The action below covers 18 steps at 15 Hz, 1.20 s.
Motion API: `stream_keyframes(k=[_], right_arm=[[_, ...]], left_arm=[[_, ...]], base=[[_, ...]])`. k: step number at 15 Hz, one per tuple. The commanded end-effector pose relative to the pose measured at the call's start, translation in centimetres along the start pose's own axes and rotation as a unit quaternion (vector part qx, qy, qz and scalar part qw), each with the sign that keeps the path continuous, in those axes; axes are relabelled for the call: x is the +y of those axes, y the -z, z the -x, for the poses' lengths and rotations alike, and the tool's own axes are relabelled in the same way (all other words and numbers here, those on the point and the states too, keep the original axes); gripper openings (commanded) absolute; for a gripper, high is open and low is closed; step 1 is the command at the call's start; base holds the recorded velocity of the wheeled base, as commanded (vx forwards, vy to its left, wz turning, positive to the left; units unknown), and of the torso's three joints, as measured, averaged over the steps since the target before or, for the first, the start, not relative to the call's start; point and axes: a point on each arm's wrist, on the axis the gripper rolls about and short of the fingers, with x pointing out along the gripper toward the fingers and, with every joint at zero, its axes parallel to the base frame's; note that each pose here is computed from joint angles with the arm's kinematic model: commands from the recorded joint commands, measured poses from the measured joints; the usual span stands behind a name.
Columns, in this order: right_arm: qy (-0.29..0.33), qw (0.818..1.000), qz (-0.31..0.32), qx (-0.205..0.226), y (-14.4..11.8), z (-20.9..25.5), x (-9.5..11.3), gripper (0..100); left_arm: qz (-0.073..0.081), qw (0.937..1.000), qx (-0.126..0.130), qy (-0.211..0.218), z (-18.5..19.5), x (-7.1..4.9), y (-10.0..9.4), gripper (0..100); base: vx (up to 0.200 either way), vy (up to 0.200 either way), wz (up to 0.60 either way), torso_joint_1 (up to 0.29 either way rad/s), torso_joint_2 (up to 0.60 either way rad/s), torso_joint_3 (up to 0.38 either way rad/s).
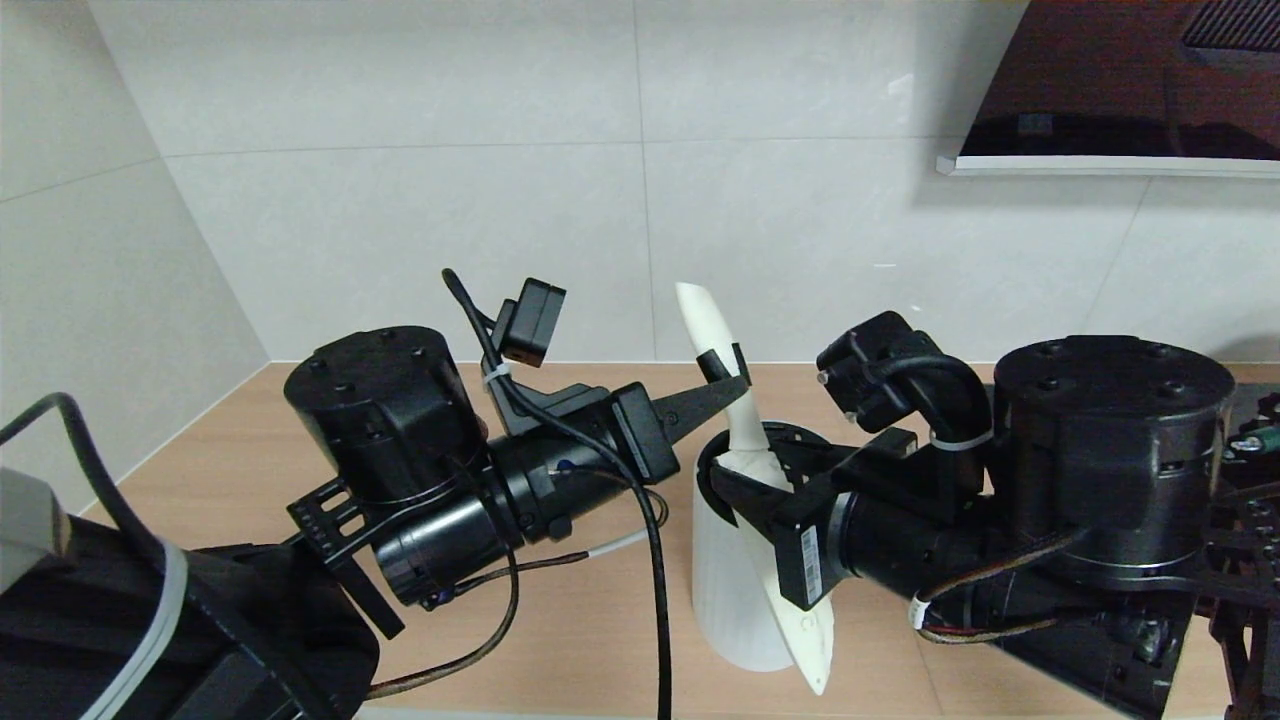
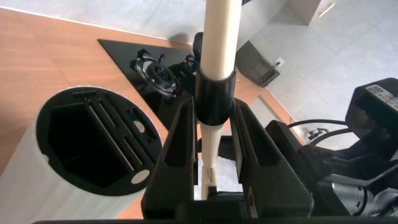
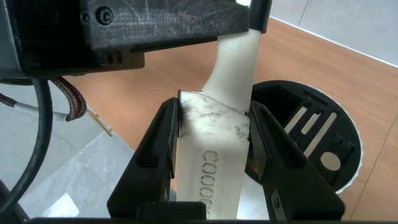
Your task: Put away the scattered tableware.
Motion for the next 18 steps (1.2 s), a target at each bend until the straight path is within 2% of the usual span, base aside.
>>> stream_keyframes(k=[1, 5, 7, 8, 9, 11, 12, 14, 16, 18], right_arm=[[0.000, 1.000, 0.000, 0.001, 0.0, 0.0, 0.0, 100], [0.000, 1.000, 0.000, 0.001, 0.0, 0.0, 0.0, 100], [0.000, 1.000, -0.006, -0.010, -0.5, 0.6, -0.2, 100], [0.003, 1.000, -0.009, -0.020, -0.9, 1.2, -0.5, 100], [0.009, 0.999, -0.013, -0.034, -1.6, 2.0, -1.0, 100], [0.038, 0.996, -0.024, -0.072, -3.3, 4.3, -3.3, 100], [0.051, 0.995, -0.027, -0.083, -3.8, 4.9, -4.1, 100], [0.085, 0.991, -0.029, -0.102, -4.6, 6.7, -6.0, 100], [0.101, 0.989, -0.031, -0.104, -4.9, 7.6, -6.7, 100], [0.107, 0.989, -0.028, -0.102, -4.9, 7.5, -7.2, 100]], left_arm=[[-0.001, 1.0000, -0.003, 0.003, 0.1, -0.2, -0.2, 0], [-0.004, 0.9999, -0.011, 0.009, 0.3, -0.5, -0.5, 0], [-0.013, 0.9994, -0.024, 0.021, 0.6, -1.3, -1.1, 0], [-0.028, 0.9989, -0.028, 0.024, 0.8, -1.5, -1.3, 0], [-0.048, 0.9980, -0.033, 0.023, 0.9, -1.6, -1.5, 0], [-0.099, 0.9927, -0.059, 0.035, 0.9, -2.3, -2.7, 0], [-0.114, 0.9902, -0.070, 0.040, 0.8, -2.6, -3.4, 0], [-0.162, 0.9784, -0.117, 0.053, 0.4, -3.5, -6.1, 0], [-0.213, 0.9665, -0.133, 0.053, 0.3, -3.4, -7.1, 0], [-0.288, 0.9424, -0.157, 0.067, -0.1, -2.7, -6.7, 0]], base=[[0.000, 0.000, 0.00, 0.000, 0.00, 0.000], [0.000, 0.000, 0.00, 0.000, 0.00, 0.000], [0.000, 0.000, 0.00, 0.000, 0.00, 0.000], [0.000, 0.000, 0.00, 0.000, 0.00, 0.000], [0.000, 0.000, 0.00, 0.000, 0.00, 0.000], [0.000, 0.000, 0.00, 0.000, 0.00, 0.000], [0.000, 0.000, 0.00, 0.000, 0.00, 0.000], [0.000, 0.000, 0.00, 0.000, 0.00, 0.000], [0.000, 0.000, 0.00, 0.000, 0.00, 0.000], [0.000, 0.000, 0.00, 0.000, 0.00, 0.000]])
